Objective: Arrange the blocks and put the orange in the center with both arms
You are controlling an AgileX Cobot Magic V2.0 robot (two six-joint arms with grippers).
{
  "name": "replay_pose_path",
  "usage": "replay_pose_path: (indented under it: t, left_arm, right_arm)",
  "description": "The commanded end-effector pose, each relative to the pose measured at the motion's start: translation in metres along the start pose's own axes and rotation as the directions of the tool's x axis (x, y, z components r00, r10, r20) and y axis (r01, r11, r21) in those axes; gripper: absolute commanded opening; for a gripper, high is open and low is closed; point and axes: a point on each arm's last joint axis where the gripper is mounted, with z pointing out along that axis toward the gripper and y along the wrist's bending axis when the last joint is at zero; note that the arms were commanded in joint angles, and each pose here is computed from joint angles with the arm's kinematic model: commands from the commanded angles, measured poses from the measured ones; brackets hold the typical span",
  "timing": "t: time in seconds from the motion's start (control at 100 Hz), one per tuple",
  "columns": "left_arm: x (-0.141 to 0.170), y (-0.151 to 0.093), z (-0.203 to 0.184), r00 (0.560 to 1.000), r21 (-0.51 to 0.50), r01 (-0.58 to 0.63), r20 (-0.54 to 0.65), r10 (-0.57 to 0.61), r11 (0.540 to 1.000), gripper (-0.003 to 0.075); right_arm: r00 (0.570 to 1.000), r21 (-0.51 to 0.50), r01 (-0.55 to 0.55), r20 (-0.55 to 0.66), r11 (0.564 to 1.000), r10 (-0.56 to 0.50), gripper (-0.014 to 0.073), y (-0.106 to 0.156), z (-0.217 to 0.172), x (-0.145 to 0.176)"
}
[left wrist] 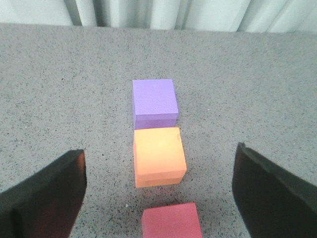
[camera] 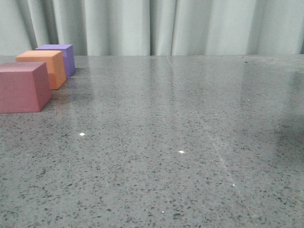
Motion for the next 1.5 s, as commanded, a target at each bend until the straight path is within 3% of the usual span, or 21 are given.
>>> replay_pose_path:
  t: [0.0,0.23,0.32,0.44,0.61,0.73,1.08,1.49]
  left_arm:
    - [-0.005,0.003,-0.033,0.984,0.060,-0.014,0.180,0.003,0.998,0.0544]
    - [0.032,0.016,-0.062,0.951,0.115,-0.052,0.310,0.014,0.992,0.0403]
    - [0.049,0.022,-0.068,0.941,0.130,-0.058,0.339,0.011,0.990,0.0325]
    - [0.071,0.029,-0.075,0.932,0.135,-0.068,0.362,0.014,0.988,0.0221]
    - [0.100,0.039,-0.083,0.928,0.140,-0.069,0.374,0.012,0.988,0.0078]
    - [0.116,0.045,-0.087,0.925,0.140,-0.070,0.379,0.012,0.988,-0.0006]
    - [0.147,0.055,-0.091,0.915,0.149,-0.073,0.403,0.007,0.986,-0.0019]
    - [0.150,0.056,-0.097,0.903,0.154,-0.076,0.429,0.003,0.985,-0.0019]
  right_arm:
    - [0.987,-0.009,0.036,0.155,0.999,-0.034,0.0579,0.001,-0.015,-0.008]
    - [0.972,0.001,0.063,0.228,0.998,-0.062,0.0576,-0.004,-0.030,0.008]
    - [0.963,0.000,0.068,0.260,0.998,-0.065,0.0522,-0.005,-0.034,0.014]
    - [0.955,-0.003,0.071,0.289,0.997,-0.067,0.0352,-0.007,-0.040,0.022]
    - [0.941,-0.009,0.073,0.332,0.997,-0.066,0.0029,-0.009,-0.045,0.032]
    - [0.932,-0.013,0.075,0.356,0.997,-0.065,-0.0125,-0.011,-0.048,0.038]
    - [0.893,-0.023,0.081,0.445,0.996,-0.062,-0.0121,-0.016,-0.051,0.057]
    - [0.898,-0.026,0.076,0.436,0.997,-0.057,-0.0121,-0.016,-0.050,0.061]
